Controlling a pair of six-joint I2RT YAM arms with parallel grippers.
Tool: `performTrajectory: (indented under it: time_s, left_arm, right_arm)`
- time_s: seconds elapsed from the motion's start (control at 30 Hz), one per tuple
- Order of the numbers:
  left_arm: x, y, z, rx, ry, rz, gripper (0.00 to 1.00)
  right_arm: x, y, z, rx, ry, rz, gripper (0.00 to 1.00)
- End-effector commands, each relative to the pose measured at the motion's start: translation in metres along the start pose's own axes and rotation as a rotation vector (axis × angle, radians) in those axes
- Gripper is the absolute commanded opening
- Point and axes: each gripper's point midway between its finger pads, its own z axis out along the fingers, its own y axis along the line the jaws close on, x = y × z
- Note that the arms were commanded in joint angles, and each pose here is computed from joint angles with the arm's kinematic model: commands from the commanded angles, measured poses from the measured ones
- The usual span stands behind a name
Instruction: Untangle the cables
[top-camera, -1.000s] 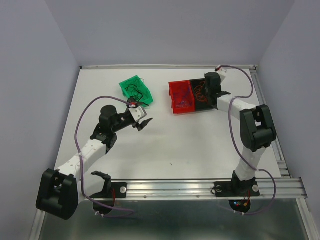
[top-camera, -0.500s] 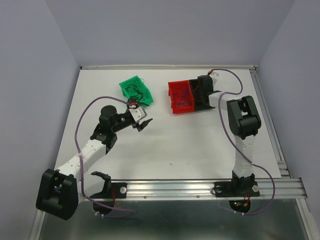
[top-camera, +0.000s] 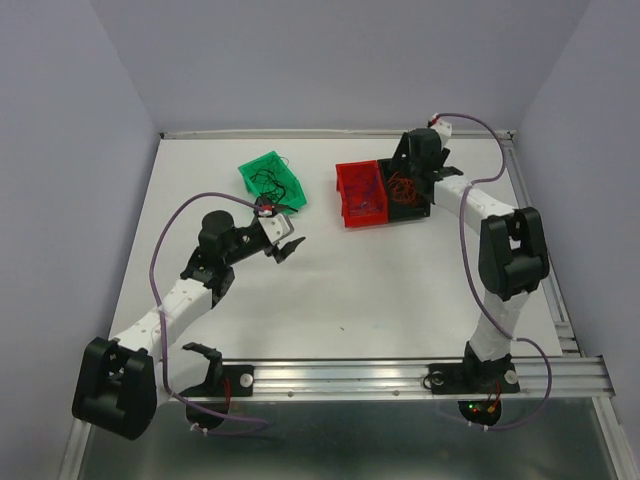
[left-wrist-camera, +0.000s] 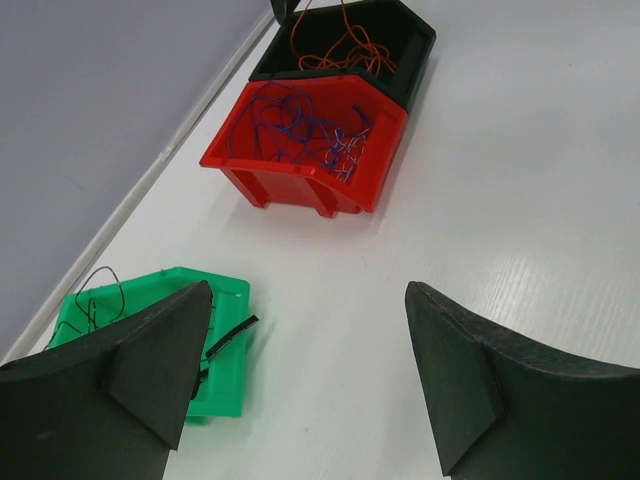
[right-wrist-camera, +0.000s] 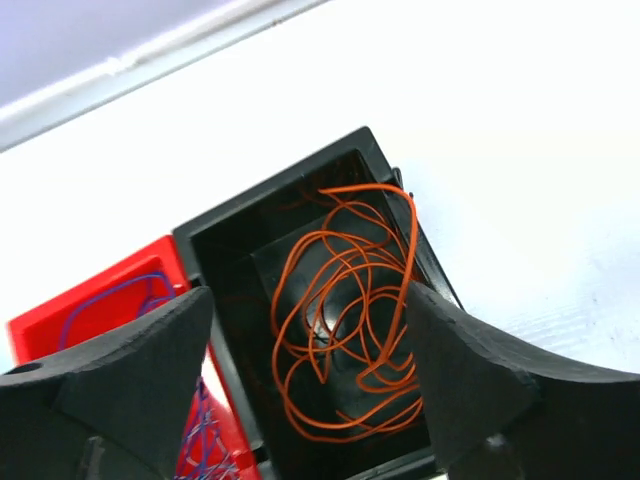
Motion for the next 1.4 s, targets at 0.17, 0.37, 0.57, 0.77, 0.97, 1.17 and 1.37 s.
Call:
performTrajectory:
  time_s: [0.17,0.37,0.57,0.77,0.97,1.17,1.37]
  left_arm:
    - [-0.01,0.01,0.002,-0.039,-0.012,-0.004,0.9]
    - [-0.03,0.04,-0.007,-0.182,-0.026,-0.076,0.95]
    - [-0.03,0.068,-0.033,-0.379,-0.021,-0.219,0.99]
    - [-0.011,0.099,-0.076,-0.651,-0.012,-0.402,0.99]
    - [-0.008,0.088,-0.114,-0.788,-0.101,-0.402,0.99]
    - [-0.022,0.069,-0.127,-0.771,-0.256,-0.317,0.99]
    - [-0.02,0.067,-0.125,-0.76,-0.247,-0.301,0.99]
  right_arm:
    - [-0.047,0.005,-0.051,-0.051,-0.072,0.018,1.0]
    - [-0.045,-0.015,-0.1,-0.094,-0.102,0.02,1.0]
    - [-0.006,-0.037,-0.145,-0.213,-0.11,-0.002,1.0]
    - [0.042,-0.06,-0.198,-0.372,-0.16,0.121,1.0]
    - [0.033,-0.057,-0.229,-0.51,-0.296,0.159,1.0]
    - [0.03,-0.069,-0.228,-0.451,-0.322,0.178,1.0]
    - [0.03,-0.069,-0.225,-0.441,-0.316,0.179,1.0]
